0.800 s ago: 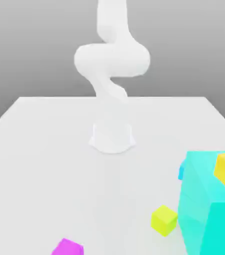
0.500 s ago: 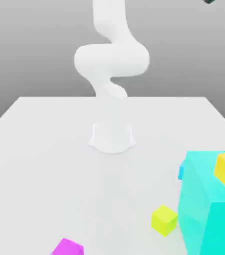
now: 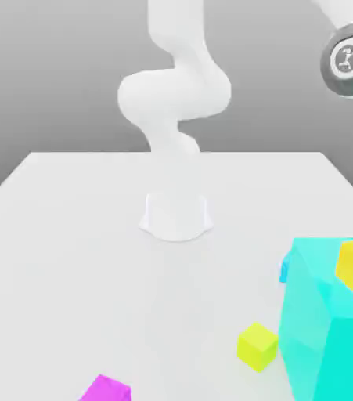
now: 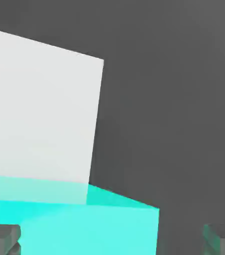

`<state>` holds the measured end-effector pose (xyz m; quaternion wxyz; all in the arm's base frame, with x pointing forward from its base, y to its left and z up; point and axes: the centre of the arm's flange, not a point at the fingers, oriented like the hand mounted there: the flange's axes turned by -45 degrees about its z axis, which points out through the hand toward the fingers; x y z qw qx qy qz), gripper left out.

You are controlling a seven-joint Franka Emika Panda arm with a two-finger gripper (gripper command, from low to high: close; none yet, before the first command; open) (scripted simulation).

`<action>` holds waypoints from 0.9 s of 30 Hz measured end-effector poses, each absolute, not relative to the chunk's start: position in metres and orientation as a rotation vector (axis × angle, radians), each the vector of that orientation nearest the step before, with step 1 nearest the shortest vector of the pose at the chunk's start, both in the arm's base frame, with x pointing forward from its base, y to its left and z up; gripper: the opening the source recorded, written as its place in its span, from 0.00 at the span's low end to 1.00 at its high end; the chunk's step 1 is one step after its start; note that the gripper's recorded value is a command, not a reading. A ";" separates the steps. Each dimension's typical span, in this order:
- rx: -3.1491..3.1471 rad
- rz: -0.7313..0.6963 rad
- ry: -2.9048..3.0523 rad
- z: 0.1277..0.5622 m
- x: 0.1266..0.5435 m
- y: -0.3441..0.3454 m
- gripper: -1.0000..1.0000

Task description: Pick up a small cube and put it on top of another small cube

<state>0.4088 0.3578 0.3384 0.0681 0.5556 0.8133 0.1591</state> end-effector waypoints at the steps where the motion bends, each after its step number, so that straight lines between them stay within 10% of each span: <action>1: 1.601 0.460 2.517 0.324 0.400 0.365 0.50; 17: 0.808 0.037 3.028 0.200 0.218 0.272 0.50; 27: 0.792 0.003 3.038 0.142 0.208 0.253 0.50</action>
